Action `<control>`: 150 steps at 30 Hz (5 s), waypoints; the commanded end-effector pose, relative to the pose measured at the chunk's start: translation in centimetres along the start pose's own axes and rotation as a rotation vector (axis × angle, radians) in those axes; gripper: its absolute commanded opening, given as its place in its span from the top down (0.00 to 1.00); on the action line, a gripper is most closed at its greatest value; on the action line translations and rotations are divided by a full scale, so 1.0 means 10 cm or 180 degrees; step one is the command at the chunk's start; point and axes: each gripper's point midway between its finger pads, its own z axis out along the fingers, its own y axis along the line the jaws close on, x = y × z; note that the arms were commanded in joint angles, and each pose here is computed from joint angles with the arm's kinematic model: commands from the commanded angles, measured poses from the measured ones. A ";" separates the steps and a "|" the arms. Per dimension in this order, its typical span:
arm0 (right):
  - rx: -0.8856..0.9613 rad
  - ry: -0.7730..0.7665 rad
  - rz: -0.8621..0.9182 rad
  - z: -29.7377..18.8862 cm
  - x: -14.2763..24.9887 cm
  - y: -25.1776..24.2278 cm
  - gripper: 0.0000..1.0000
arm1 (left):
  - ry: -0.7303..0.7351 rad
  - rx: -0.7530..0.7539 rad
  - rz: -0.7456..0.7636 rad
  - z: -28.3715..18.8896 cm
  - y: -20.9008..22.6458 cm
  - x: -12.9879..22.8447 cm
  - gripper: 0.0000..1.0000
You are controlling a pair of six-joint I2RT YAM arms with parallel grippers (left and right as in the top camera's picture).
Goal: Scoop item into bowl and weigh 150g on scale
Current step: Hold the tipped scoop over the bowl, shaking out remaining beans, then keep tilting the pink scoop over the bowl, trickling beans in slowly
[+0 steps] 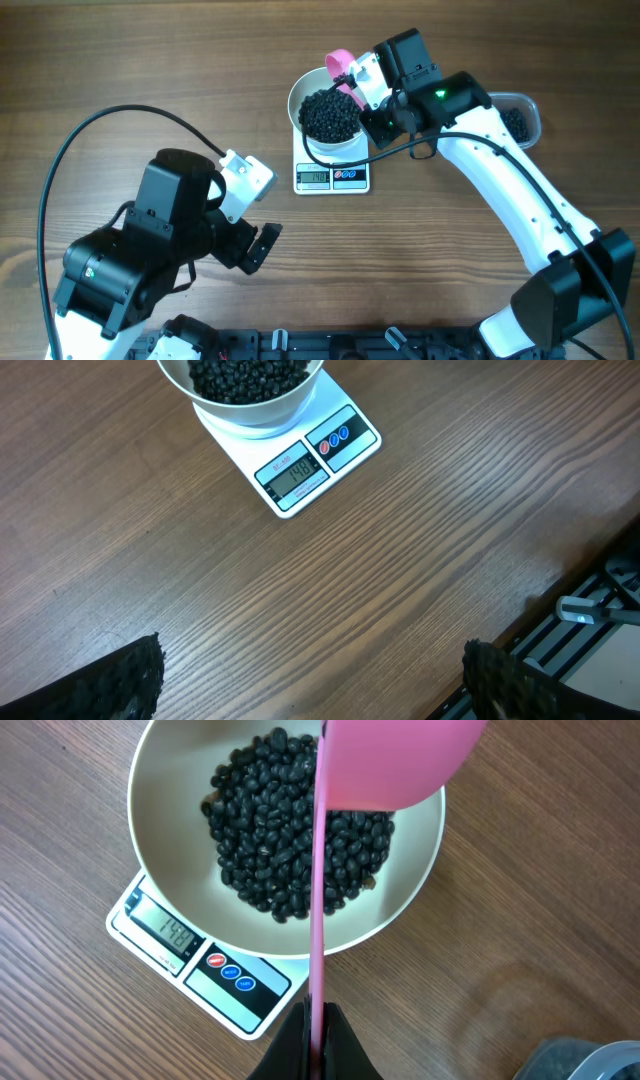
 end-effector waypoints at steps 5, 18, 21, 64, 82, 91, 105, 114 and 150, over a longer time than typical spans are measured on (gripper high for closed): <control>-0.0044 0.0057 0.0155 0.08 0.02 0.04 0.95 | -0.0057 -0.0030 0.0034 -0.04 0.02 -0.03 0.00; -0.0132 -0.0155 0.0419 -0.02 -0.17 0.12 0.95 | -0.0058 -0.0030 0.0034 -0.04 0.02 -0.03 0.00; 0.0157 0.0081 0.0309 0.01 0.01 -0.02 0.95 | -0.0058 -0.0030 0.0034 -0.04 0.02 -0.03 0.00; -0.0486 -0.0172 0.0699 -0.01 -0.18 0.25 0.96 | -0.0057 -0.0030 0.0034 -0.04 0.02 -0.03 0.00; -0.0769 -0.0315 0.1238 -0.06 -0.33 0.28 0.96 | -0.0058 -0.0030 0.0034 -0.04 0.02 -0.03 0.00; -0.1021 -0.0395 0.1661 -0.14 -0.30 -0.02 0.96 | -0.0057 -0.0030 0.0034 -0.04 0.02 -0.03 0.00; -0.0940 -0.0547 0.1899 -0.19 -0.26 -0.45 0.96 | -0.0058 -0.0030 0.0034 -0.04 0.02 -0.03 0.00; -0.0941 -0.0559 0.1890 -0.19 -0.27 -0.45 0.96 | -0.0058 -0.0030 0.0034 -0.04 0.02 -0.03 0.00; 0.0557 0.0150 0.0400 -0.01 0.04 -0.03 0.96 | -0.0057 -0.0030 0.0034 -0.04 0.02 -0.03 0.00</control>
